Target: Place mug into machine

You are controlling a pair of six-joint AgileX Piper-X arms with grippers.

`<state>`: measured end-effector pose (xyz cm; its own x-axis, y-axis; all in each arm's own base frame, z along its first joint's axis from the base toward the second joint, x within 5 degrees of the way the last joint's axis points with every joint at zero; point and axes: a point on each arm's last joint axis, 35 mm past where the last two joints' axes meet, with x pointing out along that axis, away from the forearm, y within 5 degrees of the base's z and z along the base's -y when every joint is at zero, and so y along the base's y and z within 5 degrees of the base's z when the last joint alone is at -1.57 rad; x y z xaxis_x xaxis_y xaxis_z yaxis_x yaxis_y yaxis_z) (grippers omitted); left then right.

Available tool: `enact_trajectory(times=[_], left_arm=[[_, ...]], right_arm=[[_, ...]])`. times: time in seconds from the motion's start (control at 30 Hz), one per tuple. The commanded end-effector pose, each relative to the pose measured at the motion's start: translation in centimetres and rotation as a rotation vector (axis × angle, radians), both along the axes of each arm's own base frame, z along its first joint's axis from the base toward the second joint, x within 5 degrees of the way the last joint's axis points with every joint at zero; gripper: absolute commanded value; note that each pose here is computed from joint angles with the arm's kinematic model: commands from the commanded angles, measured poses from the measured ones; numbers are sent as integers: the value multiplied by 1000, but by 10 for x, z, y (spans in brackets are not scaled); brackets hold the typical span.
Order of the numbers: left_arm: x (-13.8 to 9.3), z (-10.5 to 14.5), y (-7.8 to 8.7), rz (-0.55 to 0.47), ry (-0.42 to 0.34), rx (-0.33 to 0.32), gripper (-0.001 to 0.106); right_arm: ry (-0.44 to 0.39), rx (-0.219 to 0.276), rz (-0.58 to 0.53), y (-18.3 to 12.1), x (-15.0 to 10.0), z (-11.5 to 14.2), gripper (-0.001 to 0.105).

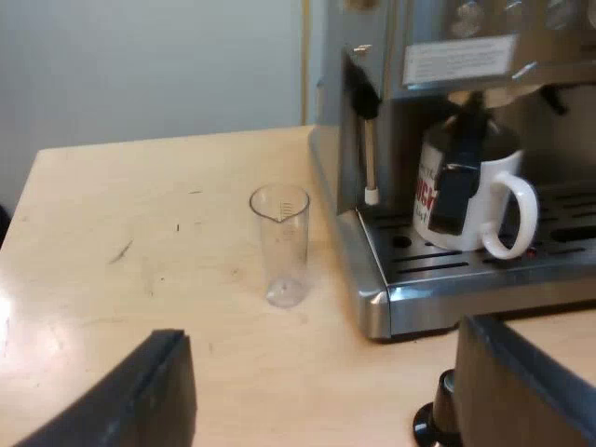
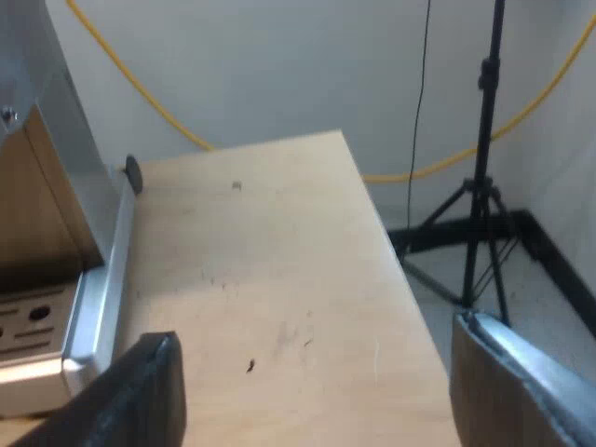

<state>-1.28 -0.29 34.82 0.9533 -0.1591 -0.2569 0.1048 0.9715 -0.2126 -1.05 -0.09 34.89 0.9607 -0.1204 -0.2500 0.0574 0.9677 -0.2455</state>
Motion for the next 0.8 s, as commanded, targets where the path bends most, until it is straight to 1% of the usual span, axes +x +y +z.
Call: enact_trajectory(times=[0.03, 0.13, 0.2, 0.4, 0.5, 0.57, 0.67, 0.8], left_arm=[[2, 2, -1, -18, 6, -16, 60], [3, 0, -1, -16, 15, -15, 60], [7, -3, -1, -7, 13, -11, 60], [29, -24, -2, 6, 26, -6, 60], [38, -35, -2, 6, 37, -6, 60], [42, -43, -2, 6, 64, -4, 60], [44, -51, -2, 6, 97, 0, 60], [46, -57, -3, 6, 123, 2, 60]], right_arm=[[4, 11, 5, 0, 0, 2, 62], [2, 11, 5, 0, 0, 2, 62], [-14, 10, 5, 0, 3, 3, 62], [-28, 17, 3, -1, 12, -3, 62], [-6, 24, 1, -1, 18, -12, 62], [26, 26, 1, -1, 23, -21, 62], [64, 28, 1, -2, 29, -32, 62], [102, 31, 0, -2, 35, -43, 62]])
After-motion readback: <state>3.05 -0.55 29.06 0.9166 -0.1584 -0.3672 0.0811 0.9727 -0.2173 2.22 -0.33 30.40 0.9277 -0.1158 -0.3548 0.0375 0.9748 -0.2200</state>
